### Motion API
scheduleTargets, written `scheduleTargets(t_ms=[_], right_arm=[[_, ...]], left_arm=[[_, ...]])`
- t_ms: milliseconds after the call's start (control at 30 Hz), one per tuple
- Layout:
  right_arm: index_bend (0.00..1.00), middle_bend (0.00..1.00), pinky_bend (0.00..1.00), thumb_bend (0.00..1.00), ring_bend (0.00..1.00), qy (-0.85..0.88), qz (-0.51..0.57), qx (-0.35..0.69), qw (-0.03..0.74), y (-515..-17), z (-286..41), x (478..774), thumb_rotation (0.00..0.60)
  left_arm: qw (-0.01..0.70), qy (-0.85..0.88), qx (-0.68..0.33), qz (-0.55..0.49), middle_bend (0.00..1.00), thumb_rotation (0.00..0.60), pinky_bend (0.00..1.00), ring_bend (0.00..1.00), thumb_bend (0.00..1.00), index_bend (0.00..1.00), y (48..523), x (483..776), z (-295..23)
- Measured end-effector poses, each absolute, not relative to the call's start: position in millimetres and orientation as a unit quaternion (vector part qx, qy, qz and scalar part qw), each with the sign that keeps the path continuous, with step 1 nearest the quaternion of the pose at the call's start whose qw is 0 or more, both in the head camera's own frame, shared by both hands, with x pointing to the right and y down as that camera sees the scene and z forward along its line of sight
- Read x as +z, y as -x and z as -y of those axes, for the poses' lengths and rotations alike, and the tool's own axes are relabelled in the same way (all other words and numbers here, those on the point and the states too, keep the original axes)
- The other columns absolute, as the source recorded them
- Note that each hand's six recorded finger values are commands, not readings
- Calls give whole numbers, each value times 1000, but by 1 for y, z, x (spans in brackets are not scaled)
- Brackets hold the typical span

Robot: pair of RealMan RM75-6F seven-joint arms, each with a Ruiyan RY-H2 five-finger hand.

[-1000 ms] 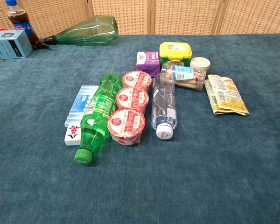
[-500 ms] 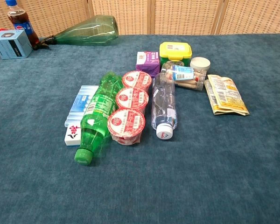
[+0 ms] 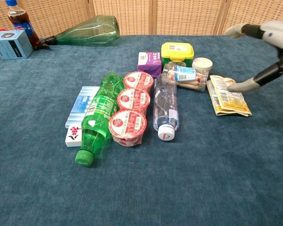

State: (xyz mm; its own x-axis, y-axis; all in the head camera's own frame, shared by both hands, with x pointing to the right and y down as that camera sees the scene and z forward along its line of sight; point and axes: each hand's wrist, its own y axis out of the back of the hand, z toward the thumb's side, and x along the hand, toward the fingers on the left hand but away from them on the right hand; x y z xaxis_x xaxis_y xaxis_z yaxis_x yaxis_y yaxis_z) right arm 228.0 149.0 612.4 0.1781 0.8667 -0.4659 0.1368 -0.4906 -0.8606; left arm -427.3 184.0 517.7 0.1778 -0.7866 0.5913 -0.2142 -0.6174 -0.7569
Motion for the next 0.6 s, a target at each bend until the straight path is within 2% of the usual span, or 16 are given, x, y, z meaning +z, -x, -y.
scheduleTargets(t_ms=[367, 600], right_arm=[[0, 0, 0, 0, 0, 652, 350, 582, 338, -209, -144, 641, 427], [0, 0, 0, 0, 0, 643, 338, 602, 333, -206, -143, 649, 415]], left_arm=[[266, 722, -536, -346, 0, 600, 0, 0, 0, 0, 427, 521, -182], [268, 721, -535, -348, 0, 600, 0, 0, 0, 0, 427, 518, -182]])
